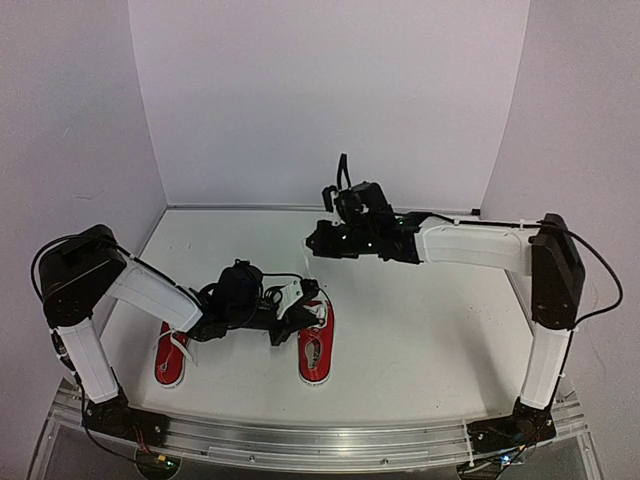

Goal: Tie the shoes

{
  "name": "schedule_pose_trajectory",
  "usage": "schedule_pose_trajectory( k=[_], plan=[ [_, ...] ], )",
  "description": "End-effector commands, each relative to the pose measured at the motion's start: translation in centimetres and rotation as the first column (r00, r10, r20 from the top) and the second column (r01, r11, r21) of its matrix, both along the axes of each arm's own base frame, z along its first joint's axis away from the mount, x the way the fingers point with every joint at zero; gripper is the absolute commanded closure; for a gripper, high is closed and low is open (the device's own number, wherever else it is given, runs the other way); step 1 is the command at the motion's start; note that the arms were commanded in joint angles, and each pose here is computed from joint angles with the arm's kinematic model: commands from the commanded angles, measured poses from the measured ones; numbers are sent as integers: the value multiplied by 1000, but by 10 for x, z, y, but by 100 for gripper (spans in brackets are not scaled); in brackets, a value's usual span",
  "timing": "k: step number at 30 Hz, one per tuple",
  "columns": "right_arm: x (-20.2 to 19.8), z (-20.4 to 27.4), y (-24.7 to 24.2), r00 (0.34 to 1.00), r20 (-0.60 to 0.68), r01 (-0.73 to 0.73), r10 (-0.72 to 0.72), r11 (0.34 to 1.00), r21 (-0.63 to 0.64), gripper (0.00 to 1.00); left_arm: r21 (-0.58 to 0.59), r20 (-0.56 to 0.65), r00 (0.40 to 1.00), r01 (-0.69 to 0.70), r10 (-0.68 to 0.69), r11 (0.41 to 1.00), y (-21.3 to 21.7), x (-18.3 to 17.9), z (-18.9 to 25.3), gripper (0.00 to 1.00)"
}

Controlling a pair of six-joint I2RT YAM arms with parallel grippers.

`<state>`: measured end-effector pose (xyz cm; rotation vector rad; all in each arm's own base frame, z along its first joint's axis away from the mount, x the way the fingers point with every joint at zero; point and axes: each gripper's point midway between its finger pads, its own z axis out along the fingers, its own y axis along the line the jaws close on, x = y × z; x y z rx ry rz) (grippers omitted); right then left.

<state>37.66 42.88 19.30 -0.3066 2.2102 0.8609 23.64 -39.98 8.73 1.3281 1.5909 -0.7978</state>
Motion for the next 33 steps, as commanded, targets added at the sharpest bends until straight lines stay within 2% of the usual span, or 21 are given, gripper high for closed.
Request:
schedule_pose_trajectory(
  k=[1, 3, 8, 10, 14, 16, 19, 25, 33],
  plan=[
    [-15, -13, 31, 991, -82, -96, 102, 992, 77, 87, -40, 59, 998, 10, -8, 999, -3, 0, 16, 100],
    [-19, -15, 34, 988, -101, -107, 118, 988, 112, 77, -41, 64, 998, 10, -7, 999, -2, -1, 17, 100],
    [-32, -1, 28, 984, -107, -123, 141, 980, 154, 41, -36, 64, 998, 8, -6, 999, -2, -1, 15, 100],
    [-37, 4, 17, 986, -108, -113, 130, 981, 156, 36, -36, 64, 998, 8, -6, 999, -2, 0, 14, 100],
    [-53, 4, -19, 988, -130, -70, 89, 987, 145, 36, -41, 70, 998, 5, -2, 999, -2, 0, 16, 100],
    [-69, -11, -35, 983, -158, -71, 91, 989, 129, 38, -40, 72, 997, 7, -4, 999, -2, 0, 17, 100],
    [-91, -18, -43, 973, -194, -87, 122, 980, 179, 42, -36, 74, 997, 8, -5, 999, -2, -1, 17, 100],
    [-124, -38, -26, 959, -239, -111, 154, 977, 182, 44, -35, 77, 997, 3, -1, 999, -2, 0, 17, 100],
    [-123, -68, -23, 950, -299, -46, 91, 987, 155, 52, -31, 78, 997, 0, 3, 1000, -1, -1, 20, 100]
  ],
)
